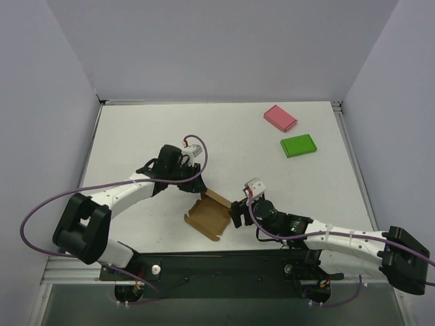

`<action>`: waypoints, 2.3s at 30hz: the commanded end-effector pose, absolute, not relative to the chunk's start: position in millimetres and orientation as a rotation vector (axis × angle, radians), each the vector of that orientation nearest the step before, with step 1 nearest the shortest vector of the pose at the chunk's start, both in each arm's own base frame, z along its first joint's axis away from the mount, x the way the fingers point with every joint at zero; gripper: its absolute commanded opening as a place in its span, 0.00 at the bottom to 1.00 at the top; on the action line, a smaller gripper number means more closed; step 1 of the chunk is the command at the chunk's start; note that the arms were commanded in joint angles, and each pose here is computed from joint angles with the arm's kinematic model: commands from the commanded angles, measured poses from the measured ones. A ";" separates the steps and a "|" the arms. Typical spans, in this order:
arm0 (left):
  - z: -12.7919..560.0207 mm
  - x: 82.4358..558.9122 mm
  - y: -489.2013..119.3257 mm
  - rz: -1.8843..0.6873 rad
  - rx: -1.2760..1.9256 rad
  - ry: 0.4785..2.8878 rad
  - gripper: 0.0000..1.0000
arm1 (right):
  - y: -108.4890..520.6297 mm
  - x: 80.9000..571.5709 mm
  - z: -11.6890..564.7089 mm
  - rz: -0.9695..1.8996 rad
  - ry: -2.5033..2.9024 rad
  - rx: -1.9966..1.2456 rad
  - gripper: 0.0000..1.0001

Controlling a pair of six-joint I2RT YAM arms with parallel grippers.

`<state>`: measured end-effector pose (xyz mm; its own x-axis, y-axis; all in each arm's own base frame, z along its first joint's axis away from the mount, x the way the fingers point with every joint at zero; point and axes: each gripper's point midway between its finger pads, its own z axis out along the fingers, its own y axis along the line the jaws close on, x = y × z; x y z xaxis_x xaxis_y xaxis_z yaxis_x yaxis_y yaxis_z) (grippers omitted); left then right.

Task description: Fold the paper box

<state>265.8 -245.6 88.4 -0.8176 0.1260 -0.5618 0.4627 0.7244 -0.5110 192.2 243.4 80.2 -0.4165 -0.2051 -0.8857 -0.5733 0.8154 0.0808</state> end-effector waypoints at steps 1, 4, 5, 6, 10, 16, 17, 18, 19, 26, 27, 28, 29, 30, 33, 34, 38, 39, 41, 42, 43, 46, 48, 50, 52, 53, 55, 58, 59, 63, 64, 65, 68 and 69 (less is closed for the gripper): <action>87.4 270.1 -242.1 -0.844 0.473 2.427 0.37 | 220.9 186.3 69.2 0.440 2.053 -0.396 0.65; 86.9 268.9 -242.7 -0.845 0.476 2.429 0.37 | 218.9 183.2 63.3 0.376 2.052 -0.380 0.60; 87.1 268.9 -242.5 -0.843 0.475 2.429 0.37 | 223.8 184.5 69.1 0.370 2.034 -0.371 0.58; 87.1 268.9 -242.4 -0.843 0.475 2.429 0.37 | 228.4 181.4 71.8 0.356 2.011 -0.371 0.57; 88.9 269.0 -241.6 -0.834 0.477 2.425 0.37 | 242.9 182.3 68.5 0.274 1.988 -0.355 0.49; 89.8 268.5 -241.5 -0.829 0.484 2.419 0.37 | 250.0 188.9 65.3 0.201 1.956 -0.295 0.45; 89.9 268.2 -241.7 -0.831 0.483 2.420 0.37 | 255.3 191.5 71.1 0.220 1.927 -0.288 0.45; 90.5 268.6 -242.0 -0.831 0.484 2.418 0.37 | 256.0 192.4 72.1 0.216 1.917 -0.283 0.45; 90.7 268.5 -242.5 -0.832 0.486 2.417 0.37 | 257.8 193.2 70.3 0.211 1.915 -0.288 0.45; 90.3 267.6 -242.6 -0.832 0.489 2.419 0.37 | 273.7 202.1 75.0 0.196 1.879 -0.277 0.41; 89.7 267.3 -242.4 -0.832 0.489 2.421 0.37 | 271.4 204.0 75.5 0.179 1.875 -0.254 0.41; 90.2 266.9 -242.8 -0.832 0.491 2.419 0.37 | 270.0 204.3 73.1 0.164 1.882 -0.257 0.40; 90.1 267.1 -242.6 -0.831 0.490 2.419 0.36 | 270.0 204.9 73.1 0.161 1.882 -0.257 0.40; 90.1 267.1 -242.6 -0.831 0.490 2.419 0.37 | 268.9 206.4 72.9 0.157 1.883 -0.244 0.40; 90.5 266.3 -243.1 -0.833 0.493 2.419 0.37 | 265.6 209.9 70.4 0.138 1.896 -0.224 0.38; 91.6 266.7 -243.3 -0.834 0.493 2.416 0.36 | 264.4 210.3 67.8 0.131 1.905 -0.224 0.38; 92.0 266.1 -242.9 -0.834 0.493 2.414 0.36 | 262.0 212.5 62.1 0.112 1.921 -0.214 0.35; 93.7 266.5 -243.6 -0.835 0.493 2.408 0.36 | 260.8 213.9 60.0 0.098 1.925 -0.212 0.33; 93.8 266.0 -243.6 -0.837 0.494 2.408 0.36 | 257.6 214.7 56.1 0.079 1.938 -0.204 0.31; 94.4 265.5 -244.2 -0.839 0.497 2.406 0.36 | 257.1 216.0 54.9 0.067 1.944 -0.199 0.27; 94.8 265.7 -244.0 -0.838 0.496 2.405 0.36 | 254.3 216.0 52.6 0.048 1.951 -0.204 0.25; 96.1 265.1 -244.4 -0.840 0.496 2.399 0.36 | 248.6 217.7 50.5 -0.004 1.954 -0.193 0.20; 97.1 264.5 -244.6 -0.845 0.496 2.398 0.36 | 243.0 219.5 48.4 -0.050 1.951 -0.178 0.17; 98.2 263.5 -245.4 -0.852 0.497 2.394 0.36 | 239.4 220.7 47.2 -0.089 1.959 -0.177 0.16; 99.0 262.1 -246.1 -0.859 0.499 2.391 0.36 | 234.1 221.5 43.1 -0.133 1.966 -0.177 0.17; 100.2 262.0 -246.6 -0.861 0.502 2.386 0.36 | 234.3 223.4 44.4 -0.143 1.966 -0.171 0.18; 101.1 261.1 -246.8 -0.866 0.500 2.384 0.36 | 229.6 223.1 38.9 -0.183 1.977 -0.181 0.20; 103.3 259.7 -248.2 -0.872 0.505 2.377 0.36 | 228.9 224.3 32.5 -0.193 1.999 -0.179 0.22; 103.4 259.7 -248.2 -0.872 0.505 2.377 0.36 | 228.0 224.4 30.7 -0.195 2.004 -0.178 0.22; 104.8 259.0 -248.4 -0.874 0.508 2.372 0.36 | 225.3 226.7 23.9 -0.175 2.027 -0.156 0.23; 103.7 258.7 -248.2 -0.873 0.507 2.375 0.36 | 224.2 227.6 23.7 -0.167 2.026 -0.146 0.22; 104.7 258.9 -248.7 -0.873 0.509 2.372 0.36 | 222.8 227.7 21.4 -0.166 2.033 -0.162 0.21; 104.1 258.7 -248.3 -0.871 0.508 2.373 0.36 | 218.6 231.3 20.9 -0.144 2.033 -0.131 0.17; 103.9 258.2 -249.1 -0.875 0.511 2.373 0.36 | 217.5 232.3 21.6 -0.146 2.033 -0.127 0.15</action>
